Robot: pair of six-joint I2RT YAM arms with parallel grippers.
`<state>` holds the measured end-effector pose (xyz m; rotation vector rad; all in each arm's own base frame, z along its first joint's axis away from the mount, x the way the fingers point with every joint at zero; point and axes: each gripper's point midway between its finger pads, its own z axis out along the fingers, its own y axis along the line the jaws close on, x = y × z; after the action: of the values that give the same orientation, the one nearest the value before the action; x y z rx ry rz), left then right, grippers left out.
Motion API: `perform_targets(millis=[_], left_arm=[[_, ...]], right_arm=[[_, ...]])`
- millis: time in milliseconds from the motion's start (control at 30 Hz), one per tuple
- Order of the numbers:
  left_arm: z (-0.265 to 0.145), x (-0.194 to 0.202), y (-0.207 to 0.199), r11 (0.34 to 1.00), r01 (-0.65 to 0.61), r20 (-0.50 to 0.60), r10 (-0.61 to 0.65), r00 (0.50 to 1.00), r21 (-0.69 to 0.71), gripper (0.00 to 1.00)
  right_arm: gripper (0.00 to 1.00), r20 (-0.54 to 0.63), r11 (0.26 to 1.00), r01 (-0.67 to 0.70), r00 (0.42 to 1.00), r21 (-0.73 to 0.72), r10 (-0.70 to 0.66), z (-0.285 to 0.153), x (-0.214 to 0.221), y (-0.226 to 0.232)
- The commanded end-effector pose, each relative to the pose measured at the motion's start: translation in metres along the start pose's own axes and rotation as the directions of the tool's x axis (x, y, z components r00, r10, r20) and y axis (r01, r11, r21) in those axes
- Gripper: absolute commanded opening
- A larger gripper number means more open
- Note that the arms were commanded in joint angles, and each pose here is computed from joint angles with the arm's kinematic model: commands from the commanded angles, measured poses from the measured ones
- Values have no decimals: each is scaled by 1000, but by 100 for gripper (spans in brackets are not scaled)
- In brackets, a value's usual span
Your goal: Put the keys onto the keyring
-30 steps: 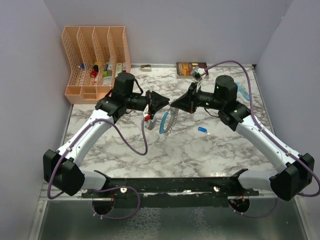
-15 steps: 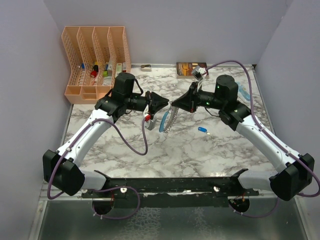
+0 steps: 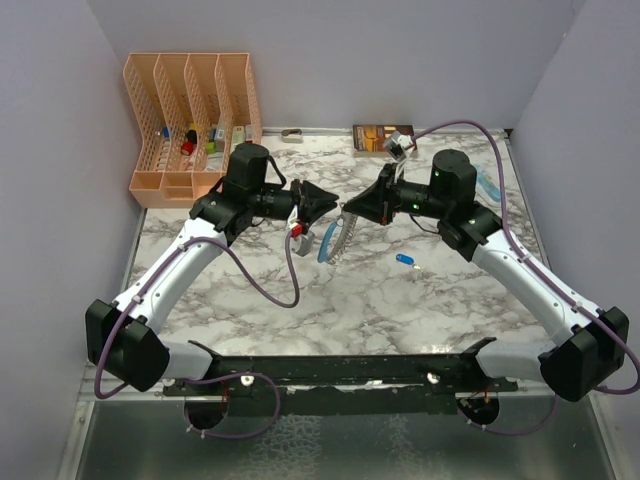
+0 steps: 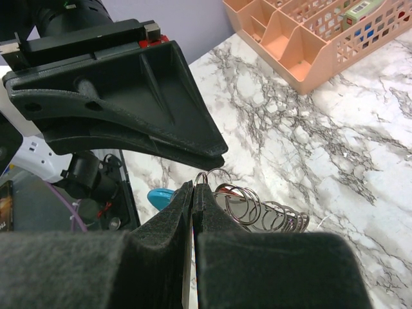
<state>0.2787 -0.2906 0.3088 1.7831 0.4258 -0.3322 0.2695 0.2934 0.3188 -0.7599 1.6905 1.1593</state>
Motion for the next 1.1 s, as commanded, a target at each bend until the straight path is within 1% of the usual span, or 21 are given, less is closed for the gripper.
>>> perform_targets(millis=[0,100,300,700,933,1000,1067], left_arm=[[-2,0,19,998,-28,-11,28,1000,-54,22],[-1,-1,19,998,-30,-4,30,1000,-54,22],[2,-8,13,999,15,48,-13,999,-35,21],[6,-8,12,997,79,70,-77,995,-17,17],[9,-9,18,996,80,88,-77,993,-30,14],[10,-9,22,996,76,90,-72,993,-38,12],[10,-9,25,996,76,90,-72,993,-44,7]], right_arm=[[1,75,999,48,996,-12,-47,-7,-29,11],[1,79,999,44,996,-19,-42,-7,-29,12],[1,109,998,53,993,-23,-50,-7,-37,15],[1,145,997,70,987,-25,-65,-6,-43,14],[1,161,997,80,984,-15,-77,-7,-46,13],[1,165,996,83,983,-17,-79,-7,-46,14],[1,171,996,84,982,-11,-81,-7,-46,13]])
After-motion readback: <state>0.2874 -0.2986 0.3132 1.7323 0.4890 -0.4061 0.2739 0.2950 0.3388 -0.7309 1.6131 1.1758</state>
